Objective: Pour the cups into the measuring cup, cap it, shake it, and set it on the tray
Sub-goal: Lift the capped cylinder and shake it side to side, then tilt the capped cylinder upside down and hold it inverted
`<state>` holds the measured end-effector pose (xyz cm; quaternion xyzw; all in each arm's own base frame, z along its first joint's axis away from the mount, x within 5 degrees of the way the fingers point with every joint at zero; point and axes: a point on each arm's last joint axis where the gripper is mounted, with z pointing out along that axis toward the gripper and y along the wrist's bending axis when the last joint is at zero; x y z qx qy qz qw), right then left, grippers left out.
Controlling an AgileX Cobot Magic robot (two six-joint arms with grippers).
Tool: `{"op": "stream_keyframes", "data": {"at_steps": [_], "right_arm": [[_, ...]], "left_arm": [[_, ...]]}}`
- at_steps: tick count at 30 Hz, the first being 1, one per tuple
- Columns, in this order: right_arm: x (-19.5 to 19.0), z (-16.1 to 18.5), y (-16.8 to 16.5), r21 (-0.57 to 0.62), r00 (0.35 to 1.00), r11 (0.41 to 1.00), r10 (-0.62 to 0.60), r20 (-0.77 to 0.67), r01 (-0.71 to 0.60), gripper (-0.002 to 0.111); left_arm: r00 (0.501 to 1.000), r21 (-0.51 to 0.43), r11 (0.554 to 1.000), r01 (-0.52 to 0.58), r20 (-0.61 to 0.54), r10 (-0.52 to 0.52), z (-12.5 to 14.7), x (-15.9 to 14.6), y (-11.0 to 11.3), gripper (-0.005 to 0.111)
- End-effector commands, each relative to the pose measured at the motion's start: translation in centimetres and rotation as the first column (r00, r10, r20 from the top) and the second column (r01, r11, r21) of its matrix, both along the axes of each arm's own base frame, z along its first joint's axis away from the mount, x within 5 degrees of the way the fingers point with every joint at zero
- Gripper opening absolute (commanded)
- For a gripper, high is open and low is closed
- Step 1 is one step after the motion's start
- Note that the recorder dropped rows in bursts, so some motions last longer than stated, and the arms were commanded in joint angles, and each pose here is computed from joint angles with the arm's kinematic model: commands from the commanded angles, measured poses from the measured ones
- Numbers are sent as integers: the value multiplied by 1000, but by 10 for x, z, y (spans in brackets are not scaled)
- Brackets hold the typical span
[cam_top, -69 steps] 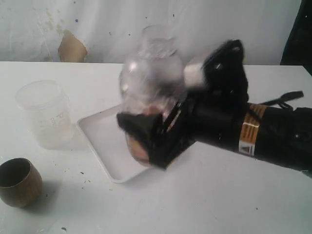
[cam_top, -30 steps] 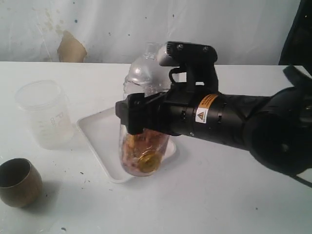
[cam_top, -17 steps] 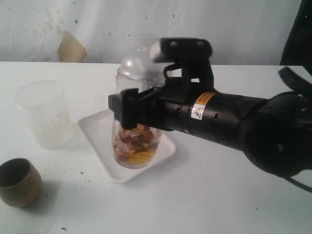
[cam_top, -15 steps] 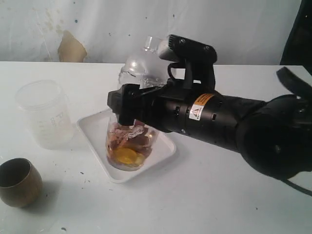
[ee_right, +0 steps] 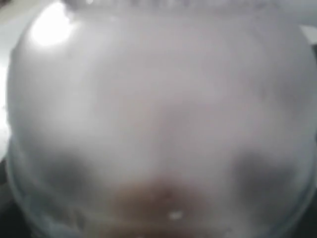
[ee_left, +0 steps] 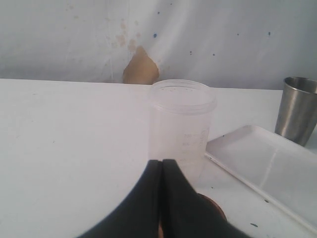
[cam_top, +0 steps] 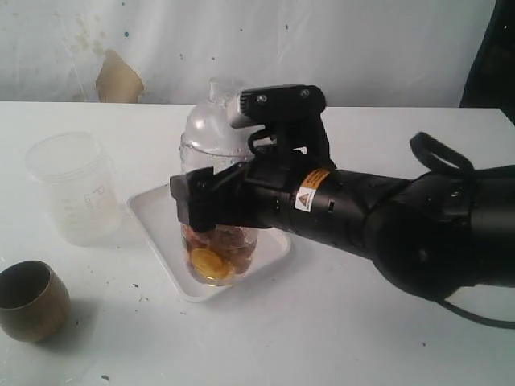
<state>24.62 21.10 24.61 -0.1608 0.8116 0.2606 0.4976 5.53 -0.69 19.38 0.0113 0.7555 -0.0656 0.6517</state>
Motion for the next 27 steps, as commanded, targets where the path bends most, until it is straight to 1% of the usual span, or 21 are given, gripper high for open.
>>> {"op": "stream_keyframes", "data": {"at_steps": [1,4,5,8,10,11,12,13,14,16,17,18,20,25,27], "right_arm": [[14,24,12,11,998,1000,19,56,-20,0],[27,28,27,-131,996,988,85,-9,-86,0],[32,30,34,-199,992,972,122,-25,-125,0],[47,34,47,-322,981,927,176,-80,-192,0],[58,35,53,-394,980,898,169,-107,-198,0],[64,34,54,-435,981,882,136,-135,-182,0],[70,34,56,-486,985,858,116,-128,-164,0],[76,34,57,-543,989,829,78,-126,-135,0],[81,33,57,-609,993,787,40,-110,-99,0],[85,33,61,-697,997,716,-10,-73,-44,0],[87,33,65,-752,999,659,-31,-39,-9,0],[87,32,68,-783,999,622,-35,-15,10,0],[88,32,78,-839,999,542,-18,42,45,0],[90,30,103,-908,985,395,39,169,140,0],[91,29,111,-922,974,344,71,215,178,0]], "left_arm": [[1000,4,1000,4,-2,-3,-2,0,0,0],[1000,4,1000,4,-2,-3,-2,0,0,0],[1000,4,1000,4,-2,-3,-2,0,0,0],[1000,4,1000,4,-2,-3,-2,0,0,0],[1000,4,1000,4,-2,-3,-2,0,0,0],[1000,4,1000,4,-2,-3,-2,0,0,0],[1000,4,1000,4,-2,-3,-2,0,0,0],[1000,4,1000,4,-2,-3,-2,0,0,0],[1000,4,1000,4,-2,-3,-2,0,0,0],[1000,4,1000,4,-2,-3,-2,0,0,0],[1000,4,1000,4,-2,-3,-2,0,0,0],[1000,4,1000,4,-2,-3,-2,0,0,0],[1000,4,1000,4,-2,-3,-2,0,0,0],[1000,4,1000,4,-2,-3,-2,0,0,0],[1000,4,1000,4,-2,-3,-2,0,0,0]]}}
